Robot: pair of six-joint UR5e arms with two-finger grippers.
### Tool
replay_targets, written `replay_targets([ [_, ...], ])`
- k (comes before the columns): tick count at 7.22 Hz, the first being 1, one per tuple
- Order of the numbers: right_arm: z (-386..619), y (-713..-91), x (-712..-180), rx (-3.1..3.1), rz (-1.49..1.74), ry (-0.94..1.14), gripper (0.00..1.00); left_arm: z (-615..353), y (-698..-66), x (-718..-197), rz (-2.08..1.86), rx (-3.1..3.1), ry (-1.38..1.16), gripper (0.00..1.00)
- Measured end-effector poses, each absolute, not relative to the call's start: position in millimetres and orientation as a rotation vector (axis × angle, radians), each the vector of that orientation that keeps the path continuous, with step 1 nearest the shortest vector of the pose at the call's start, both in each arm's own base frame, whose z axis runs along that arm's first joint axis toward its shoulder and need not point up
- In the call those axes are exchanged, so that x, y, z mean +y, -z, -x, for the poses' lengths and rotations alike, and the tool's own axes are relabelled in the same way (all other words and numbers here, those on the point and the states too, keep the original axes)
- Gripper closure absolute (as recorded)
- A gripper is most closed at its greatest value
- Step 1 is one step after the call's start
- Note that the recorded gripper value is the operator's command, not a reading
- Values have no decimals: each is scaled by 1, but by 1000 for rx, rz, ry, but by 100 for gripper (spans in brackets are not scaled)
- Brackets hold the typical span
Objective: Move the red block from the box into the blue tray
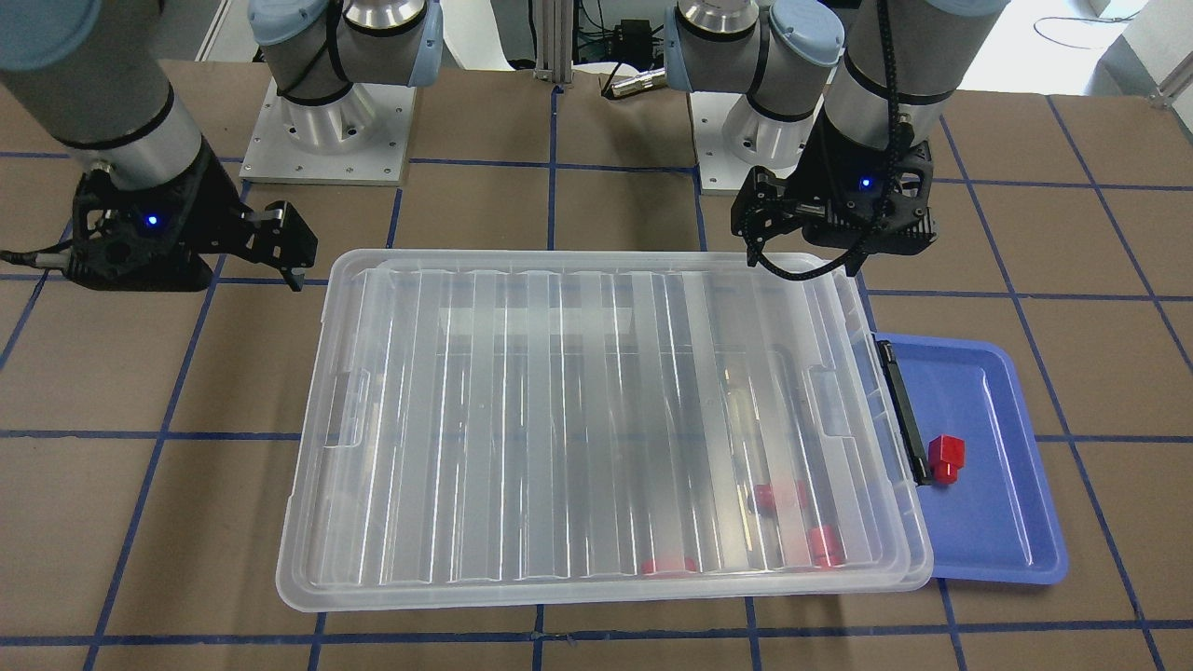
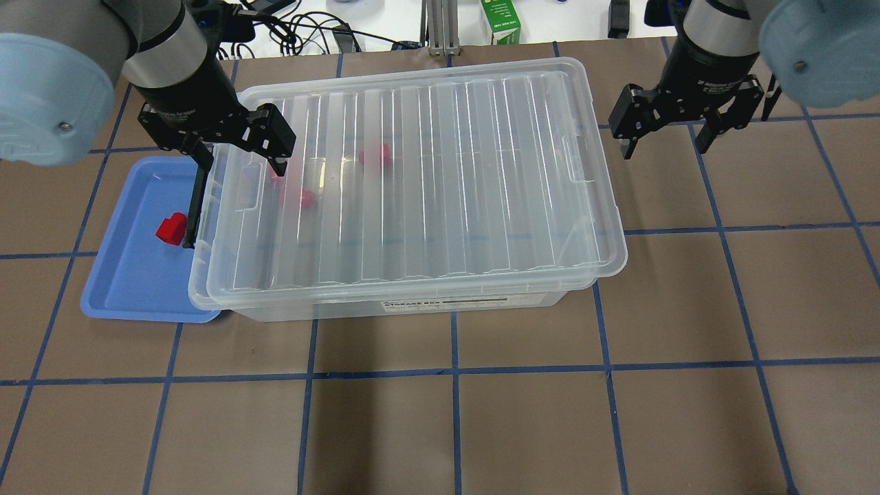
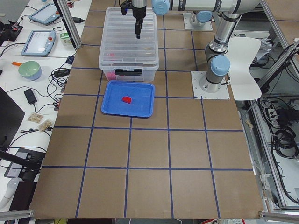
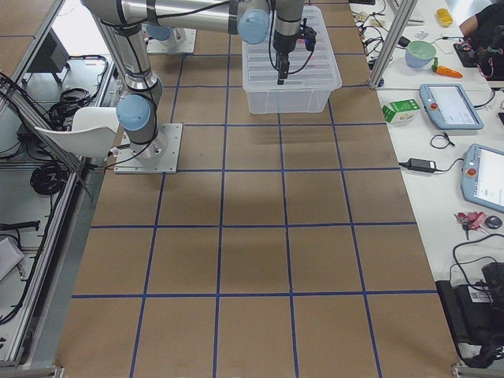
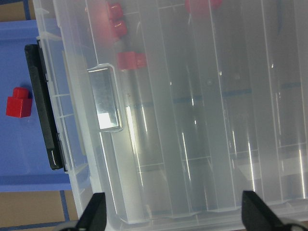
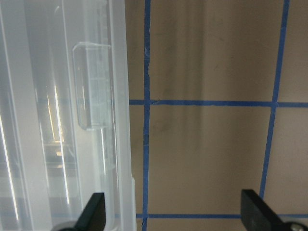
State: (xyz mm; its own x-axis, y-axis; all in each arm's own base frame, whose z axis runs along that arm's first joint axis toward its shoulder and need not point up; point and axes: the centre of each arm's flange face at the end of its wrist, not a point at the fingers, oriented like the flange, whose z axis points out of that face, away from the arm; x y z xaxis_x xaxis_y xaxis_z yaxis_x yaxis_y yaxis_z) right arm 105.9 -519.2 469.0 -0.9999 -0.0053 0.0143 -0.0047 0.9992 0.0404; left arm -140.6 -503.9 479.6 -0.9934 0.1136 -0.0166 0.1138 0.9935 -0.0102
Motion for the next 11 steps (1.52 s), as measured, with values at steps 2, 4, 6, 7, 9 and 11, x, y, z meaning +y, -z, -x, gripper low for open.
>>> replay_targets([
  [2, -114, -494, -490, -3145, 67, 91, 0, 141, -480, -503, -174, 3122, 8, 0],
  [4, -125, -515, -464, -3157, 56, 61, 0, 141, -484, -499, -148, 3121, 0, 0],
  [6, -127, -518, -459, -3155, 49, 47, 0, 143, -488, -494, -127, 3123, -2, 0],
  [7, -128, -517, -459, -3156, 48, 49, 0, 143, -492, -491, -125, 3125, 5, 0],
  [9, -128, -518, -458, -3158, 48, 44, 0, 143, -496, -487, -121, 3125, -9, 0],
  [11, -127, -520, -456, -3157, 50, 37, 0, 142, -504, -483, -119, 3124, 7, 0],
])
